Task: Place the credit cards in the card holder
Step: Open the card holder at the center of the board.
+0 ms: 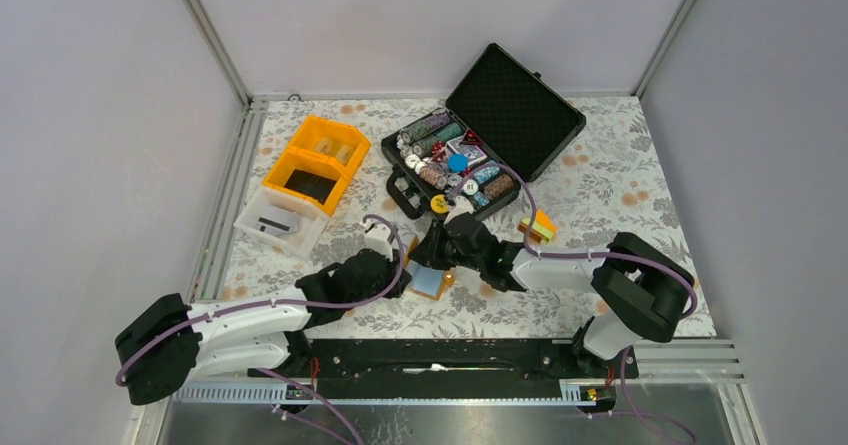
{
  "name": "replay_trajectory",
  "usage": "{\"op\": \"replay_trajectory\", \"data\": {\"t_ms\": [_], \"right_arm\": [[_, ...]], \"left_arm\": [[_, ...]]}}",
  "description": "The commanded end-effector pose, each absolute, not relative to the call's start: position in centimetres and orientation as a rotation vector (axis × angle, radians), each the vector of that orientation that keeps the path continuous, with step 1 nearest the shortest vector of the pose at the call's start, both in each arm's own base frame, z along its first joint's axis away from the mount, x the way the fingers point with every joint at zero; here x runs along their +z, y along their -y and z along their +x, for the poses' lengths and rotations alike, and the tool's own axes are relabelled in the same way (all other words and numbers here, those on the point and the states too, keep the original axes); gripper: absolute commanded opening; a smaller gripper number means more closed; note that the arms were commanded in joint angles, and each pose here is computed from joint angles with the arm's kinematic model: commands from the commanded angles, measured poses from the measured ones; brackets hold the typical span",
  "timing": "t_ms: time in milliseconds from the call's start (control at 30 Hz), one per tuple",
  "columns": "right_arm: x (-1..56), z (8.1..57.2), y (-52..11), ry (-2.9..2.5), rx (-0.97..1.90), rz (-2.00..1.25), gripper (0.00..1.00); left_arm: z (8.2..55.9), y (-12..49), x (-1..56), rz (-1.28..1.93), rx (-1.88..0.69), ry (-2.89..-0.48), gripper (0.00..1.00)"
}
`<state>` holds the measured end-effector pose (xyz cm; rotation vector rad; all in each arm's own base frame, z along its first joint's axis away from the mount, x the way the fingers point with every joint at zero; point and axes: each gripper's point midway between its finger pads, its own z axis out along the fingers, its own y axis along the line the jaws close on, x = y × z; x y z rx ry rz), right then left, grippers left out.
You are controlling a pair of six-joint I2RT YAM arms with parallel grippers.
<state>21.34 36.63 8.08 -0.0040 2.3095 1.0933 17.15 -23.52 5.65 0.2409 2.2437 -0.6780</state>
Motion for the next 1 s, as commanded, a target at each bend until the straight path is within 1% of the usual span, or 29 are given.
{"op": "replay_trajectory", "data": {"t_ms": [0, 67, 100, 133, 233, 300, 533, 633, 733, 967], "right_arm": [[9.2, 22.1, -36.5, -2.289, 1.045, -0.058, 0.25], [9.2, 22.3, -35.4, -2.296, 0.973, -0.078, 0.30], [9.3, 22.4, -34.8, -2.296, 0.936, -0.083, 0.33], [9.4, 22.5, -34.0, -2.294, 0.890, -0.081, 0.39], [9.5, 22.4, -31.7, -2.286, 0.794, -0.094, 0.50], [9.1, 22.0, -30.3, -2.294, 0.738, -0.122, 0.54], [6.2, 20.0, -27.3, -2.436, 0.582, -0.151, 0.54], [5.5, 19.6, -26.7, -2.469, 0.557, -0.133, 0.57], [4.8, 19.1, -26.9, -2.494, 0.575, -0.122, 0.58], [3.4, 18.7, -28.1, -2.533, 0.614, -0.104, 0.50]], "left_arm": [[18.6, 24.2, 7.4, 0.179, -0.668, -2.189, 0.13], [18.6, 23.9, 7.2, 0.161, -0.659, -2.198, 0.05], [18.6, 23.7, 6.9, 0.145, -0.651, -2.206, 0.02], [18.6, 23.5, 6.7, 0.126, -0.640, -2.214, 0.00], [18.5, 22.9, 6.2, 0.071, -0.626, -2.235, 0.00], [18.3, 22.9, 6.0, 0.044, -0.638, -2.244, 0.00], [18.0, 23.1, 5.5, -0.016, -0.662, -2.277, 0.00], [18.0, 23.2, 5.6, -0.037, -0.678, -2.275, 0.00], [18.0, 23.4, 5.7, -0.042, -0.696, -2.274, 0.00], [17.8, 23.5, 5.5, -0.044, -0.699, -2.284, 0.00]]}}
